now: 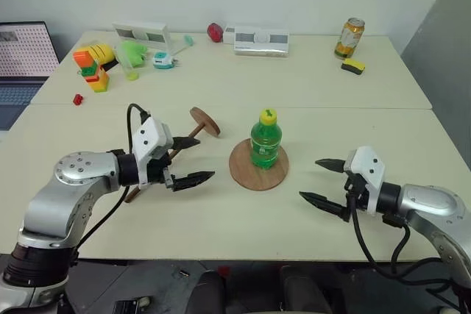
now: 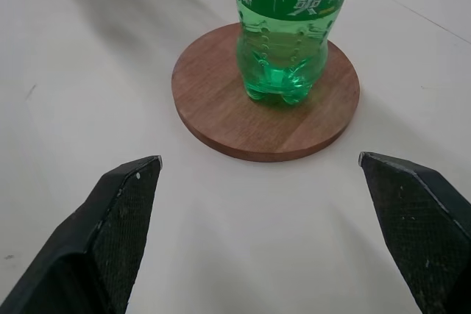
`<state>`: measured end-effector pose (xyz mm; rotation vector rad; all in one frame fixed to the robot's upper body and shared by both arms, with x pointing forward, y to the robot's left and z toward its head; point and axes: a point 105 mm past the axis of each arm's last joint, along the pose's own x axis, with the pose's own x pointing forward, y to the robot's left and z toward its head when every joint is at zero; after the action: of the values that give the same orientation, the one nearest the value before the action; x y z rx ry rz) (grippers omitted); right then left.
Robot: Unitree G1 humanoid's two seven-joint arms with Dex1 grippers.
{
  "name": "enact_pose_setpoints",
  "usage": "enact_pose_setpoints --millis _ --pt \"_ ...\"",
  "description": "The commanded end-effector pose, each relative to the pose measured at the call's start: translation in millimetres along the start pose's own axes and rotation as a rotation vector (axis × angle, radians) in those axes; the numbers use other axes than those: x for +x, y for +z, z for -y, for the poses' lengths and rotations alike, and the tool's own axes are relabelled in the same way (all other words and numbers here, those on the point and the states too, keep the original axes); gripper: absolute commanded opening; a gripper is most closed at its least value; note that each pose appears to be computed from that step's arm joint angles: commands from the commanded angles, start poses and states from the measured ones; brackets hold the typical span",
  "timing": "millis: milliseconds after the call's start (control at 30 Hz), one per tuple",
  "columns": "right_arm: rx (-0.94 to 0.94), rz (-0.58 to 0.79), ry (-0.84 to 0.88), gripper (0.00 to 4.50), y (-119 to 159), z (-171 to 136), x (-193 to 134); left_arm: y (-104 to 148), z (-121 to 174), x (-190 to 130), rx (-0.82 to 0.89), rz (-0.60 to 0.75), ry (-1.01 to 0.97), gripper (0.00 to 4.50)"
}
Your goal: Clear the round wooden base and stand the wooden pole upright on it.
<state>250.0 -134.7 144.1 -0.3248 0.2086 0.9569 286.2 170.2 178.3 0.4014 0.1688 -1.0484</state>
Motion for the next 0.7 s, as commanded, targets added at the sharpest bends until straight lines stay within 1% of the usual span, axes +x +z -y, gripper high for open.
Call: enact_pose_setpoints --millis 33,133,233,300,367,433,533,633,700 --pt "-0.038 0.054 -0.005 4.5 18 -2 -3 20 -20 -12 0.106 -0.023 0.117 4.49" --pt "-0.03 0.08 -0.005 4.5 28 -1 -6 20 -27 -14 0.121 -0.053 0.138 4.49" --pt "-0.03 0.051 -0.002 4.5 29 -3 -4 9 -30 -15 0.166 -0.175 0.11 4.49" --pt "-0.037 0.03 0.005 4.5 28 -5 -2 0 -31 -15 0.177 -0.279 0.078 4.49" --pt "-0.04 0.027 0.027 4.5 27 -12 -1 -10 -41 -18 0.099 -0.388 0.101 4.49" --pt "-0.042 0.03 0.04 4.5 27 -15 1 -15 -48 -22 0.046 -0.451 0.125 4.49" --pt "-0.049 0.039 0.058 4.5 29 -20 4 -6 -54 -17 -0.002 -0.458 0.109 4.49" --pt "-0.058 0.057 0.06 4.5 33 -21 6 9 -59 -6 0.035 -0.396 0.093 4.49" --pt "-0.061 0.061 0.056 4.5 34 -20 7 11 -57 -4 0.027 -0.39 0.073 4.49"
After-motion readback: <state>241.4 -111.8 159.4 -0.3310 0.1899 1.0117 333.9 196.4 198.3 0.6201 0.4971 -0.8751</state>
